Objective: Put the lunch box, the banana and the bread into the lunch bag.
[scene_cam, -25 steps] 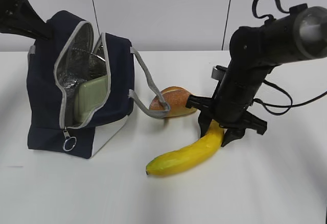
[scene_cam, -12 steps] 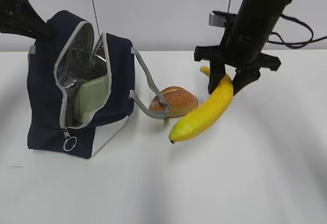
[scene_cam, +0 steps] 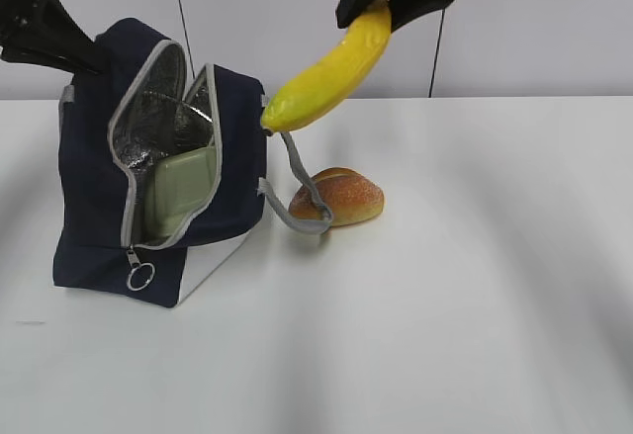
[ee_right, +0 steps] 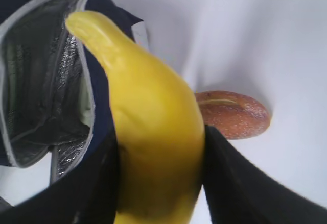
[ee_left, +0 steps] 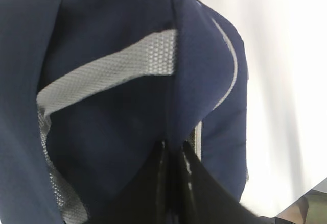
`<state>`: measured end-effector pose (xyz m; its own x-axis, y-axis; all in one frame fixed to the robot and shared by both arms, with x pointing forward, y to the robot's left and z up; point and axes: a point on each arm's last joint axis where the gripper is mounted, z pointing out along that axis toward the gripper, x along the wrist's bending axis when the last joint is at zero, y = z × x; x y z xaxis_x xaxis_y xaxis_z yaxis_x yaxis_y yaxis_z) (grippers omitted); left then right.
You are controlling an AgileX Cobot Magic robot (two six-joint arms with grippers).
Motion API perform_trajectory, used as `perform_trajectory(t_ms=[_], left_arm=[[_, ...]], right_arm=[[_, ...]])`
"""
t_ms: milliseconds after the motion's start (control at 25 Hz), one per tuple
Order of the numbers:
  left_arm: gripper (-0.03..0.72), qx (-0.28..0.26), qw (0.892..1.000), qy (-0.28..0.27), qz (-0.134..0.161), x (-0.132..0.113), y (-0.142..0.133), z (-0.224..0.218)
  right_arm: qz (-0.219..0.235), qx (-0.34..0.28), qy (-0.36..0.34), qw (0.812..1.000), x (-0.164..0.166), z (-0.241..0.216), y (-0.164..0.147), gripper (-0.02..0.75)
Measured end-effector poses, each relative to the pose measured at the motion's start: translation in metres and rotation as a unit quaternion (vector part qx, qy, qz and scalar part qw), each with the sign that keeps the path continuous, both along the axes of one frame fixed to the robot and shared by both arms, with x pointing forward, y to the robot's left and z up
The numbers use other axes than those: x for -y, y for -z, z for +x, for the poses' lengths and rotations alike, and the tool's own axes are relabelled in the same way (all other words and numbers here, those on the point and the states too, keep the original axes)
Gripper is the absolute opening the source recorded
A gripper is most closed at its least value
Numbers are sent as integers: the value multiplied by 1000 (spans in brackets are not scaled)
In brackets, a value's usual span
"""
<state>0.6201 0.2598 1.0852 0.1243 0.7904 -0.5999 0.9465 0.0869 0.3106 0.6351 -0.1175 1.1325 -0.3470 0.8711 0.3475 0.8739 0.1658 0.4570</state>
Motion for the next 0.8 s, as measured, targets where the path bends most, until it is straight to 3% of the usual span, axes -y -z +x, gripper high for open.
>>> perform_trajectory(t_ms=[280,800], left_arm=[[-13,-2,1000,2,-1,0,0,-1],[-13,-3,1000,2,-2,0,0,-1]], right_arm=[[-7,27,-94,995,-49,-15,8,364],[25,53,-114,992,-111,8,79,364]])
